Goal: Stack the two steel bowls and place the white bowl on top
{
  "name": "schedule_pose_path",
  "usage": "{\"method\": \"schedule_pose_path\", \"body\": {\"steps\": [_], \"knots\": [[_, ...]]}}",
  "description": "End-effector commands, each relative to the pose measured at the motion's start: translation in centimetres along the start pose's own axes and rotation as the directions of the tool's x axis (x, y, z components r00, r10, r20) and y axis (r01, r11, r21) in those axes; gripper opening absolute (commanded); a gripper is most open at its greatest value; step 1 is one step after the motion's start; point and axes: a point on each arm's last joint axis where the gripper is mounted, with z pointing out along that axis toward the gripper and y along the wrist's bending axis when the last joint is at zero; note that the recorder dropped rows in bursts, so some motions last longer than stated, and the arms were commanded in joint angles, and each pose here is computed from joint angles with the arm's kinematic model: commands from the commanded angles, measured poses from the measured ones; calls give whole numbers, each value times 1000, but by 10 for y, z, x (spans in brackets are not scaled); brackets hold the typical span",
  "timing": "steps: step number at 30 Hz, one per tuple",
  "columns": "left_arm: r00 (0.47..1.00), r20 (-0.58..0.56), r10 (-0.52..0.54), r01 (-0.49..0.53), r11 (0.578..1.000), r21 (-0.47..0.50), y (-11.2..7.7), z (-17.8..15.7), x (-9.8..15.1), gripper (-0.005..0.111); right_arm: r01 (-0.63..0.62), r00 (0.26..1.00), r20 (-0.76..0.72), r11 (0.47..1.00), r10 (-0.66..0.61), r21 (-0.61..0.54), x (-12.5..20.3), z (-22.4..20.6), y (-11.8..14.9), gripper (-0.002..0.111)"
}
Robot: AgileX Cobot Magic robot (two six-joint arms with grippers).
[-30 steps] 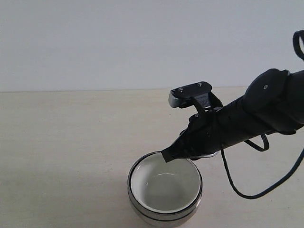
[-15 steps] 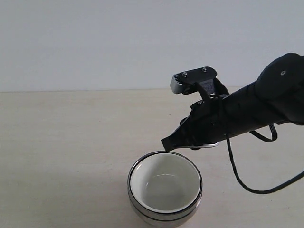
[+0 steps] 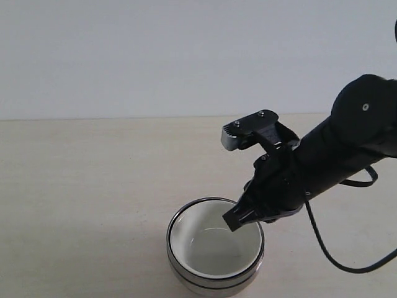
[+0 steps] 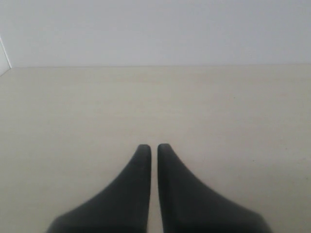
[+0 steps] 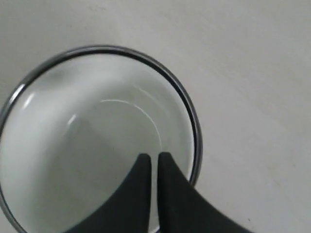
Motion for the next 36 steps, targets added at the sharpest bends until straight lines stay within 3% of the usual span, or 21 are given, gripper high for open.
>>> {"method": "schedule_pose_path", "body": {"steps": [1,17,25,31,36], "knots": [[1000,-2,-20,20,1000,-1,0,0,1,4,-50,994,-96,999,51,19,8,-2,-3,0],[1000,-2,-20,20,1000,-1,0,0,1,4,-89,980,-180,996,89,5,17,14,-5,0],[1000,-2,-20,20,1000,-1,0,0,1,4,-84,990,-110,996,84,6,10,-4,-1,0],[1000,-2,-20,20,1000,-1,0,0,1,4,-31,999,33,998,33,-61,-4,-27,22,0],[1000,-2,-20,20,1000,-1,0,0,1,4,67,986,156,994,-52,-88,-17,-13,59,0]]}}
